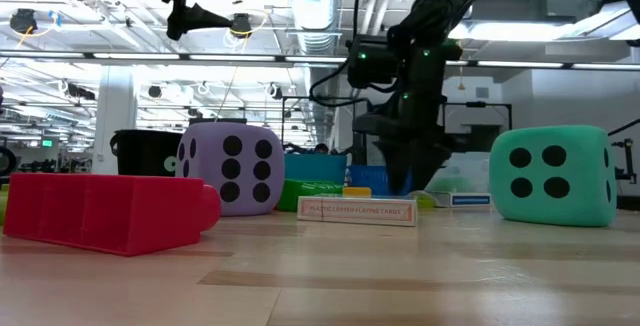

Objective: Pick & Place Toys
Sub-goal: Put the blue game card into the green bin

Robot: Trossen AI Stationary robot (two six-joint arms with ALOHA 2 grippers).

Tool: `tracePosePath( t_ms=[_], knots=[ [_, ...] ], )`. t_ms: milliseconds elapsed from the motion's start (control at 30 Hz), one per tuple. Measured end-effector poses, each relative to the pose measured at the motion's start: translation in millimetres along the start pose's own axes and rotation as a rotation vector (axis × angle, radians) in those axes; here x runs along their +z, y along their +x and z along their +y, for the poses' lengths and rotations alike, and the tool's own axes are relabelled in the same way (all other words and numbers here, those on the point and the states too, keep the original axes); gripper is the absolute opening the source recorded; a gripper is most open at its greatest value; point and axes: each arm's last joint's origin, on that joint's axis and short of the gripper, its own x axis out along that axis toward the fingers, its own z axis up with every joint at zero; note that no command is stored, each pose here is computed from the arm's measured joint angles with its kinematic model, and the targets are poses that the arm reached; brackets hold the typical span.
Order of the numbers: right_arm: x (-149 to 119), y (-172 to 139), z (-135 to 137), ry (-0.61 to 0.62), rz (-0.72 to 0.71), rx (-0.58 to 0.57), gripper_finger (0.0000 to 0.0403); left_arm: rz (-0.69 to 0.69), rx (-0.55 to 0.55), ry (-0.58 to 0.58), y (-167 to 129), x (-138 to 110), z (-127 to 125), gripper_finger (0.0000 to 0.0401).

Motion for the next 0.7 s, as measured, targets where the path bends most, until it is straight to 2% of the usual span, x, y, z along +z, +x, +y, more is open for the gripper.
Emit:
tracePosePath(
  t_ms=[100,367,533,700],
  knots=[
    [-2.2,0.0,-1.3,-0.002,0.019,-0.017,0.0158,0.000,0.000,0.038,0.0,0.0,0.0,0.0324],
    [-5.5,-0.3,-5.1,-0.003,0.052,-0.059,0.0133,0.000,0.001,0.043,0.0,0.0,0.0,0.0324],
    [-7.4,-0.7,-8.4,-0.007,0.050,-0.116,0.0094,0.000,0.001,0.045,0.0,0.0,0.0,0.0324],
    [-7.4,-0.7,-8.7,-0.015,0.048,-0.122,0.0042,0.000,0.001,0.045,0.0,0.0,0.0,0.0324]
  ],
)
